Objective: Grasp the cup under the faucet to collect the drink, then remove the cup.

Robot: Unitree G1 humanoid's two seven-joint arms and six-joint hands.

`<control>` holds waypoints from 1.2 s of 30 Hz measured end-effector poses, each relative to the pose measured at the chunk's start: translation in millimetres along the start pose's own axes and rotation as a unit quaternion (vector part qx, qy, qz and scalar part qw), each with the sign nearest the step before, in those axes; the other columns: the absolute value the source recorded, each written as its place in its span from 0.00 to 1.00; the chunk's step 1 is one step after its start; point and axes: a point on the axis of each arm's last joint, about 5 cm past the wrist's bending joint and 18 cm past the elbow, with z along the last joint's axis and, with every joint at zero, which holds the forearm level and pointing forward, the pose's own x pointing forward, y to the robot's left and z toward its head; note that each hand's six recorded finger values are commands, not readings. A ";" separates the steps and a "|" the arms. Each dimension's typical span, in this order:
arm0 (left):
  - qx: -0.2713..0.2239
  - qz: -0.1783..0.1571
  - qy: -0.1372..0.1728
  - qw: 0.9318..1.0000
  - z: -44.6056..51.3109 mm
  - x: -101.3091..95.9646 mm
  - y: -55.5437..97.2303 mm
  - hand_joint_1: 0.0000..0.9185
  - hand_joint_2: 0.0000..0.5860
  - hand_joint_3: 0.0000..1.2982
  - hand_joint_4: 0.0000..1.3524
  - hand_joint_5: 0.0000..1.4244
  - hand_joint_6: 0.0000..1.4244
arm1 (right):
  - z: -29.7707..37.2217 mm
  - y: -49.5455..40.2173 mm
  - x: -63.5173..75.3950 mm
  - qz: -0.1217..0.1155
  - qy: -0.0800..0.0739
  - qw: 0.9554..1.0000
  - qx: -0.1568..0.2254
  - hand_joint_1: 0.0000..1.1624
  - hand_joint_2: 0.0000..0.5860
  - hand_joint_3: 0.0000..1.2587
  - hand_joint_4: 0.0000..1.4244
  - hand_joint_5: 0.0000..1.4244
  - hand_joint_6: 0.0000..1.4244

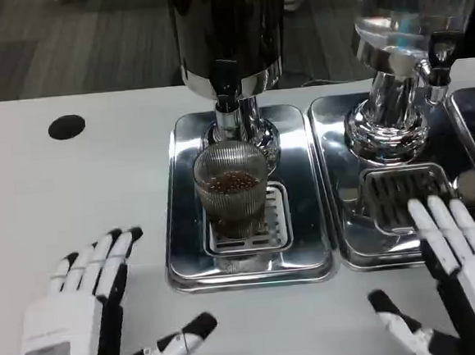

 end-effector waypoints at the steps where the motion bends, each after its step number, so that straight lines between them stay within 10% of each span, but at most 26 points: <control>1: 0.004 -0.003 0.003 1.000 -2.4 -2.6 -1.4 0.00 0.13 0.13 0.00 0.09 0.08 | 3.5 -3.3 6.4 0.004 -0.003 1.000 0.018 0.32 0.48 0.00 0.00 0.00 0.01; 10: 0.003 -0.016 0.002 1.000 -4.2 -8.9 -7.0 0.00 0.12 0.16 0.00 0.09 0.07 | 19.2 -13.5 47.7 0.036 0.000 0.990 0.139 0.40 0.43 0.00 0.00 0.00 0.02; 20: 0.029 -0.025 -0.001 0.999 -9.2 -17.4 -3.2 0.00 0.12 0.22 0.00 0.10 0.07 | 44.9 -16.4 102.5 0.105 -0.073 0.982 0.139 0.39 0.35 0.00 0.00 0.00 0.00; 29: 0.037 -0.020 0.018 0.999 -14.8 -26.9 0.5 0.00 0.12 0.26 0.00 0.11 0.08 | 51.9 -3.8 127.7 0.151 -0.055 0.965 0.209 0.40 0.31 0.00 0.00 0.00 0.00; 36: 0.031 -0.020 0.032 0.999 -16.4 -32.6 1.4 0.00 0.12 0.28 0.00 0.11 0.08 | 49.5 -6.8 139.6 0.142 -0.044 0.963 0.223 0.38 0.29 0.00 0.00 0.00 0.00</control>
